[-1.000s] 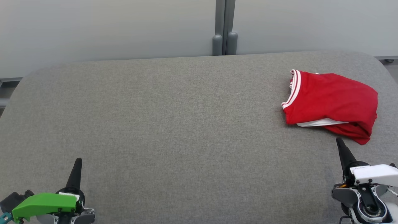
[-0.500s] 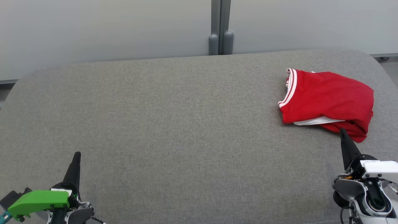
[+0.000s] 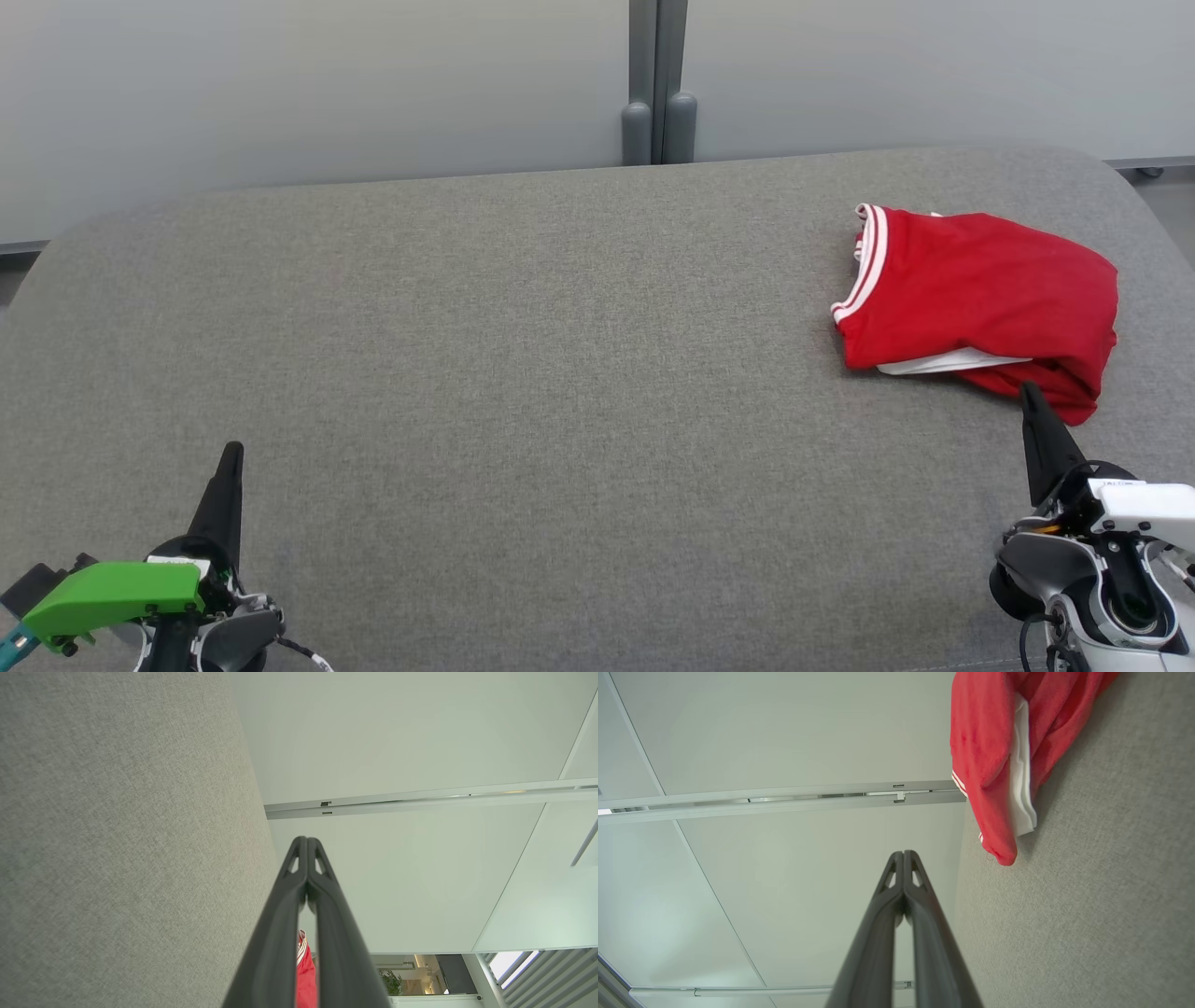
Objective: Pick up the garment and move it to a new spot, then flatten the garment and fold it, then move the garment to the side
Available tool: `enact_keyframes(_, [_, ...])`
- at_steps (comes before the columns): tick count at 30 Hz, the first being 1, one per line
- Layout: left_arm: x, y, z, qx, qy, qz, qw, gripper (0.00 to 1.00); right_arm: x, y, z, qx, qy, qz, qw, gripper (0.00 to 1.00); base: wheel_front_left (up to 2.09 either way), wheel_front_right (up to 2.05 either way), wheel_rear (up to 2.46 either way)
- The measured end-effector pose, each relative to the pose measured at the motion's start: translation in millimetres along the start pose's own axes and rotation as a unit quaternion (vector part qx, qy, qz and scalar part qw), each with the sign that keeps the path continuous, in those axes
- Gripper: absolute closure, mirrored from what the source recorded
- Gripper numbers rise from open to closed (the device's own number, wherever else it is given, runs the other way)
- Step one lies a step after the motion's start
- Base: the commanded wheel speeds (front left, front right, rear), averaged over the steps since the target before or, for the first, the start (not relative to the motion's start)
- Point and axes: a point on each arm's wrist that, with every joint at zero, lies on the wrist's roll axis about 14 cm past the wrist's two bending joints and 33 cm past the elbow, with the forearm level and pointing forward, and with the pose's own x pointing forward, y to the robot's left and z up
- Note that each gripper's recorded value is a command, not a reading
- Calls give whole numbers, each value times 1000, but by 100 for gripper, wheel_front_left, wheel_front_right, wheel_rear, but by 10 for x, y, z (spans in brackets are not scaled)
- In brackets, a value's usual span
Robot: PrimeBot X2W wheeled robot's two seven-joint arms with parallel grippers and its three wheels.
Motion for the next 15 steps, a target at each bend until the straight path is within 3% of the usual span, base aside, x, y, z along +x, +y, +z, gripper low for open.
enact_keyframes(15, [1, -3, -1, 0, 0, -1, 1000, 100, 1, 3, 0, 1, 0, 0, 1000, 100, 0, 0, 0])
